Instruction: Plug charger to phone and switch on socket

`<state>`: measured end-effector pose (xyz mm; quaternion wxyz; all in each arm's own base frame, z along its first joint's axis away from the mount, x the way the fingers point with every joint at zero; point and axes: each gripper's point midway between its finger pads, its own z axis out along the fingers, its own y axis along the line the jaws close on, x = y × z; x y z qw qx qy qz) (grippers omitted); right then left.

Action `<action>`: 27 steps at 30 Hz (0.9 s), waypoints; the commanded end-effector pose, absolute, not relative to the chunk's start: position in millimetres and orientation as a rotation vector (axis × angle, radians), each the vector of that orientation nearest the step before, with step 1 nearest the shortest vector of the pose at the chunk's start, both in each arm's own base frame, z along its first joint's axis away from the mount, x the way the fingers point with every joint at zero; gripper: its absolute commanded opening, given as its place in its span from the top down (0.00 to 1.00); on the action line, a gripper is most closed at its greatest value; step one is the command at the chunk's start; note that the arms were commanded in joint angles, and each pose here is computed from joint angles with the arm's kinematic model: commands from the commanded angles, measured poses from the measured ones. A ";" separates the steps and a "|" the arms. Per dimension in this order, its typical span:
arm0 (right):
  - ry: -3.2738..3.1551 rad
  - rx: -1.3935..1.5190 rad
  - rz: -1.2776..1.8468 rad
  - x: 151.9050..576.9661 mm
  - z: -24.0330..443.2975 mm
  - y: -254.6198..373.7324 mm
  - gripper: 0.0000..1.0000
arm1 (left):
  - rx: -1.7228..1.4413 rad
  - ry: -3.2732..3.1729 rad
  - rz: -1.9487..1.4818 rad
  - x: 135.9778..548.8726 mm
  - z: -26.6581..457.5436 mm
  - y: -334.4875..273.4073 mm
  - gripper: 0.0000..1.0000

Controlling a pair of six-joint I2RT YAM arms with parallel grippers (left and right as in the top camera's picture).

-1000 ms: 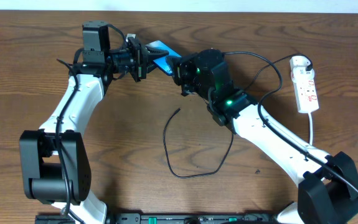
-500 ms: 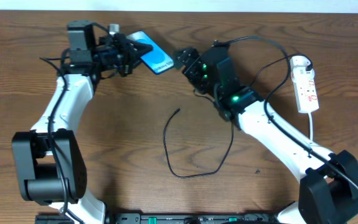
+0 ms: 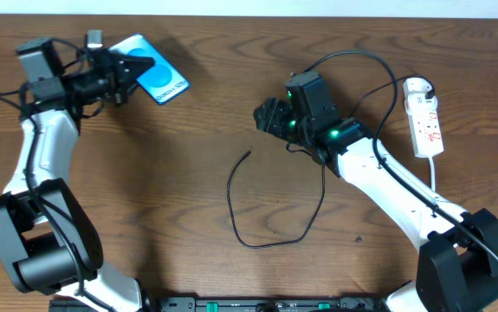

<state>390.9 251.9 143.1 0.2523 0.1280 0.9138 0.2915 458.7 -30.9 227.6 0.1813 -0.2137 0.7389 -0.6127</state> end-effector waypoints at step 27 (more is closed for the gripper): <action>2.916 0.513 0.803 324.9 20.8 302.4 0.64 | -0.549 2.058 -1.772 446.7 240.4 -20.2 0.93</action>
